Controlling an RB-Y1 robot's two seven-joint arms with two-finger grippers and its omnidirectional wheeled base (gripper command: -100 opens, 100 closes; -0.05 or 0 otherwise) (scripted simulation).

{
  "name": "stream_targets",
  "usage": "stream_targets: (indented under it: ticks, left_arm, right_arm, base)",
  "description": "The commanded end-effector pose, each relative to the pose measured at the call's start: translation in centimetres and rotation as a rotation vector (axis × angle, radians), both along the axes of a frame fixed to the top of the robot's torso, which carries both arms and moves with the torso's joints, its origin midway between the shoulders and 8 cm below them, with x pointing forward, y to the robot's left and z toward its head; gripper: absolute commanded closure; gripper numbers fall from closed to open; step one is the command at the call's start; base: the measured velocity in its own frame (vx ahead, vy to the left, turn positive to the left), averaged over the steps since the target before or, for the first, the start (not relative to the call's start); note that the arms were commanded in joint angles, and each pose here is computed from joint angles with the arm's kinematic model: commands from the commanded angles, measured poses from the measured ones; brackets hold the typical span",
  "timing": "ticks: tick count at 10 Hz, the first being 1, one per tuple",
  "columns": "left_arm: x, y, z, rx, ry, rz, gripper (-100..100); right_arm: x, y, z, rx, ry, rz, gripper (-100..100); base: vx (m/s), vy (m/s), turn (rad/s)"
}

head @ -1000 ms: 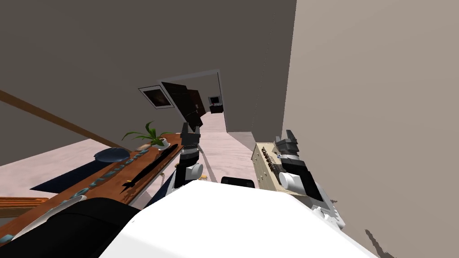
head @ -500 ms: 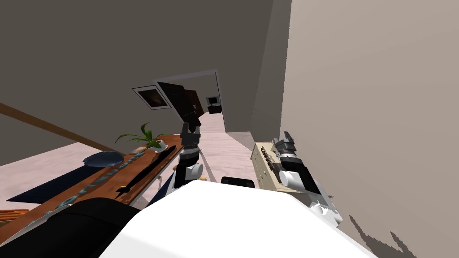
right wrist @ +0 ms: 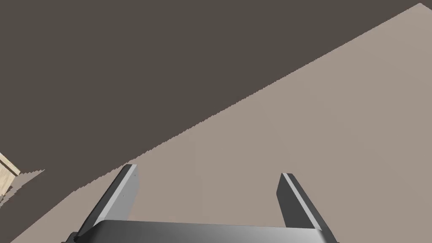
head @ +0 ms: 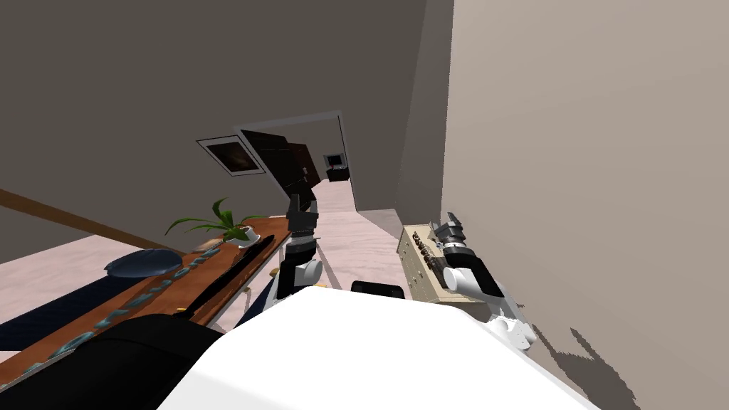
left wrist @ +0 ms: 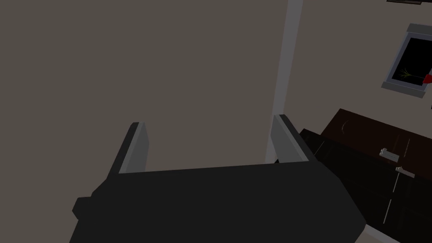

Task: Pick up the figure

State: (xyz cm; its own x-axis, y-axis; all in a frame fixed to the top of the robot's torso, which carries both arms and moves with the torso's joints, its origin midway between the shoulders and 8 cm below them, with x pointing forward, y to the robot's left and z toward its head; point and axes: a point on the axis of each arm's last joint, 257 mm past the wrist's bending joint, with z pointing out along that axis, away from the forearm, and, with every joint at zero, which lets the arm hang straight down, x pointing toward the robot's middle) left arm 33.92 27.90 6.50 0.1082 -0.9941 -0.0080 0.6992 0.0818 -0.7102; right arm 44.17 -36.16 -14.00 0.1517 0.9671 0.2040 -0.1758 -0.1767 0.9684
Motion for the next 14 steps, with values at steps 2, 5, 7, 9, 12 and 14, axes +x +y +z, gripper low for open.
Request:
stream_targets:
  ticks: [2, 5, 7, 9, 12, 14]
  left_arm:
    - [0.0, 0.0, 0.0, 0.000, 0.000, 0.000, 0]
    - [0.0, 0.0, 0.0, 0.000, 0.000, 0.000, 0]
    - [0.0, 0.0, 0.0, 0.000, 0.000, 0.000, 0]
    - [0.0, 0.0, 0.0, 0.000, 0.000, 0.000, 0]
    - [0.0, 0.0, 0.0, 0.000, 0.000, 0.000, 0]
    - [0.0, 0.0, 0.0, 0.000, 0.000, 0.000, 0]
  right_arm:
    - [0.4, -0.8, -2.9, 0.075, 0.080, -0.008, -100]
    - [0.7, -1.5, -5.5, 0.131, 0.164, -0.018, -100]
    - [0.8, -2.1, -7.7, 0.182, 0.225, -0.029, -100]
    - [0.9, -2.7, -9.6, 0.233, 0.280, -0.042, -100]
    - [0.7, -3.2, -12.0, 0.286, 0.349, -0.058, -100]
    - [0.4, -3.8, -13.9, 0.336, 0.404, -0.075, -100]
  base:
    - [0.025, 0.024, -0.065]
    - [0.029, 0.025, -0.060]
    - [0.042, 0.026, -0.076]
    - [0.042, 0.021, -0.061]
    - [0.036, 0.016, -0.043]
    - [0.052, 0.022, -0.068]
